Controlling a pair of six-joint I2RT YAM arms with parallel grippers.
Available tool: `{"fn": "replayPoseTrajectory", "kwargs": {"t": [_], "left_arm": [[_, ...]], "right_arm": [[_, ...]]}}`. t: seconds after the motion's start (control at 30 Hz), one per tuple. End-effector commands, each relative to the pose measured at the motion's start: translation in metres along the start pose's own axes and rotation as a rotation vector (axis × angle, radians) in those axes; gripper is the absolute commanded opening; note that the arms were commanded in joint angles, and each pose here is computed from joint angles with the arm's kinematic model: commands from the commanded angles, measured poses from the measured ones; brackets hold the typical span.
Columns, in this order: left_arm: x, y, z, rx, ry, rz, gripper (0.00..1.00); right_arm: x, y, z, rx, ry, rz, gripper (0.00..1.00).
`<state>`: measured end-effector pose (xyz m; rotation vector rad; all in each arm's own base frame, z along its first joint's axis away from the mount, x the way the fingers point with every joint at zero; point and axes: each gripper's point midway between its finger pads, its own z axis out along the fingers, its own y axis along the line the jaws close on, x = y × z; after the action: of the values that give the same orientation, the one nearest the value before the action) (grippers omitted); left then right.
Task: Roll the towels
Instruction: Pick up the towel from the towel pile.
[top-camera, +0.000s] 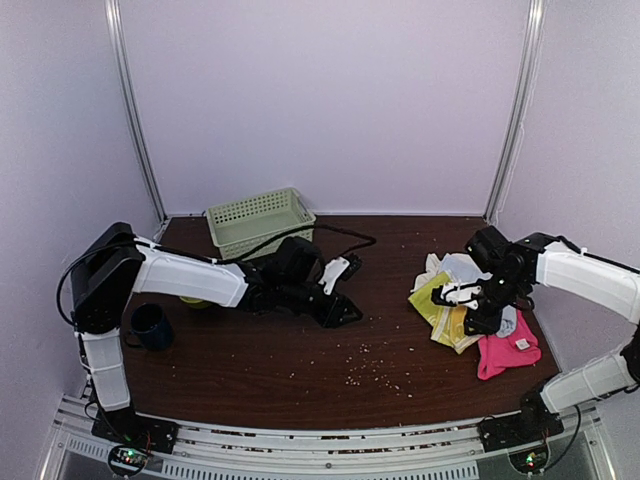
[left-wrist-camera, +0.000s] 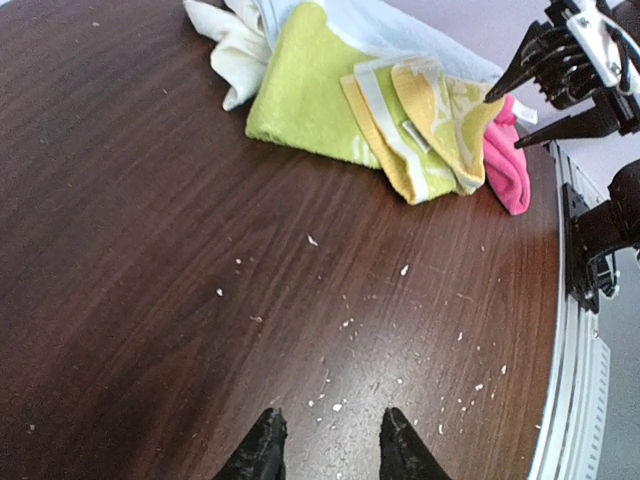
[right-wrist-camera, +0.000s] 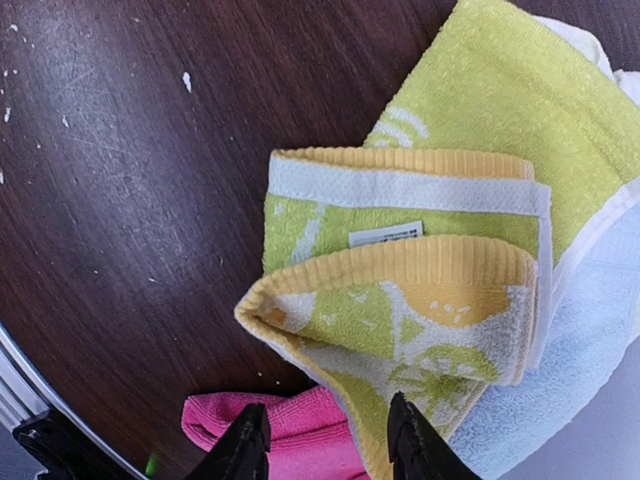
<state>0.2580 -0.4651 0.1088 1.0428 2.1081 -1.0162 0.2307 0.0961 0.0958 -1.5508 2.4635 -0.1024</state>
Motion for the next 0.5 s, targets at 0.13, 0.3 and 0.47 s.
{"fn": "replayPoseTrajectory", "kwargs": {"t": [0.13,0.3,0.47], "left_arm": [[-0.001,-0.015,0.01,0.06,-0.024,0.043,0.38],[0.008,-0.009,0.001,0.016,-0.024,0.03,0.39],[0.001,-0.005,-0.019,-0.056,-0.04,0.05,0.4]], "right_arm": [[0.035,0.013,0.024,-0.015,0.144,-0.03,0.44],[0.032,0.004,0.03,0.016,0.16,-0.018,0.27],[0.015,-0.011,0.025,0.068,0.131,-0.026,0.25]]}}
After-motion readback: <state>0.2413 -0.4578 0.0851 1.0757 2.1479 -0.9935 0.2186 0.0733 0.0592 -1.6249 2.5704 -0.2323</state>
